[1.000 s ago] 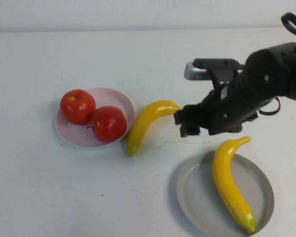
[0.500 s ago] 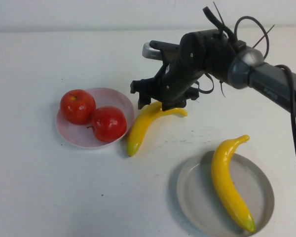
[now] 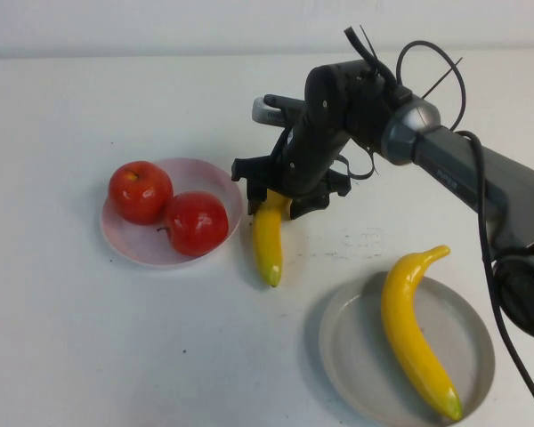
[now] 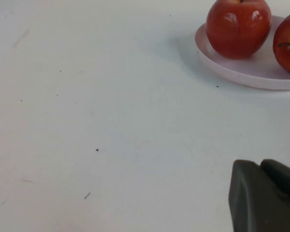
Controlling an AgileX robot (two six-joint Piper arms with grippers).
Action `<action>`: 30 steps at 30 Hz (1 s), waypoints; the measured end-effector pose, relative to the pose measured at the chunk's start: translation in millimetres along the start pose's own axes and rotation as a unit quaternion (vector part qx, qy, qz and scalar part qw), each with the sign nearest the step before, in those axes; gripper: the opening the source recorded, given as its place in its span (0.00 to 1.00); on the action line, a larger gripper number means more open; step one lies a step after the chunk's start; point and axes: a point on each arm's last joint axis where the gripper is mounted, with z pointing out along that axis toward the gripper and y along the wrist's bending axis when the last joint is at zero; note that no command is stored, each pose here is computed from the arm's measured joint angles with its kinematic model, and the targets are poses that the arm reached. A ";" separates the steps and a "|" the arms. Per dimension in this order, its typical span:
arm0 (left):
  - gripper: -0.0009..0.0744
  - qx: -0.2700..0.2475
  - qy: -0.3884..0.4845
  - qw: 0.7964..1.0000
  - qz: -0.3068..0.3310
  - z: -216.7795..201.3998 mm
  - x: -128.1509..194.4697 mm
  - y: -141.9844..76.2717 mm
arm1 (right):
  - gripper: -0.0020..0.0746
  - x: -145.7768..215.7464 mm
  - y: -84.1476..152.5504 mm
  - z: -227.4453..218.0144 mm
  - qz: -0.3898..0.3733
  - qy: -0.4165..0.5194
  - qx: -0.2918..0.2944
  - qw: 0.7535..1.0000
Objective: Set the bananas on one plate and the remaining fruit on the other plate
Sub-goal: Put another type of fruit in the right plate
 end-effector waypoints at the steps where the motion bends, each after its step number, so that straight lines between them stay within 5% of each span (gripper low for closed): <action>1: 0.01 0.000 0.000 1.000 0.000 0.0 0.0 0.0 | 0.63 0.0 -0.5 1.0 -0.001 0.000 0.002 1.000; 7: 0.01 0.000 0.000 1.000 0.000 0.0 0.0 0.0 | 0.44 -1.0 -2.3 0.9 -0.005 -0.005 0.012 1.000; 14: 0.01 0.000 0.000 1.000 0.000 0.0 0.0 0.0 | 0.44 -1.4 -3.2 -8.4 -0.022 -0.008 0.026 0.999; 20: 0.01 0.000 0.000 1.000 0.000 0.0 0.0 0.0 | 0.44 4.6 5.9 -79.6 -0.064 -0.029 0.039 0.997; 30: 0.01 0.000 0.000 1.000 0.000 0.0 0.0 0.0 | 0.44 82.6 -26.9 -130.2 -0.058 -0.031 0.057 0.996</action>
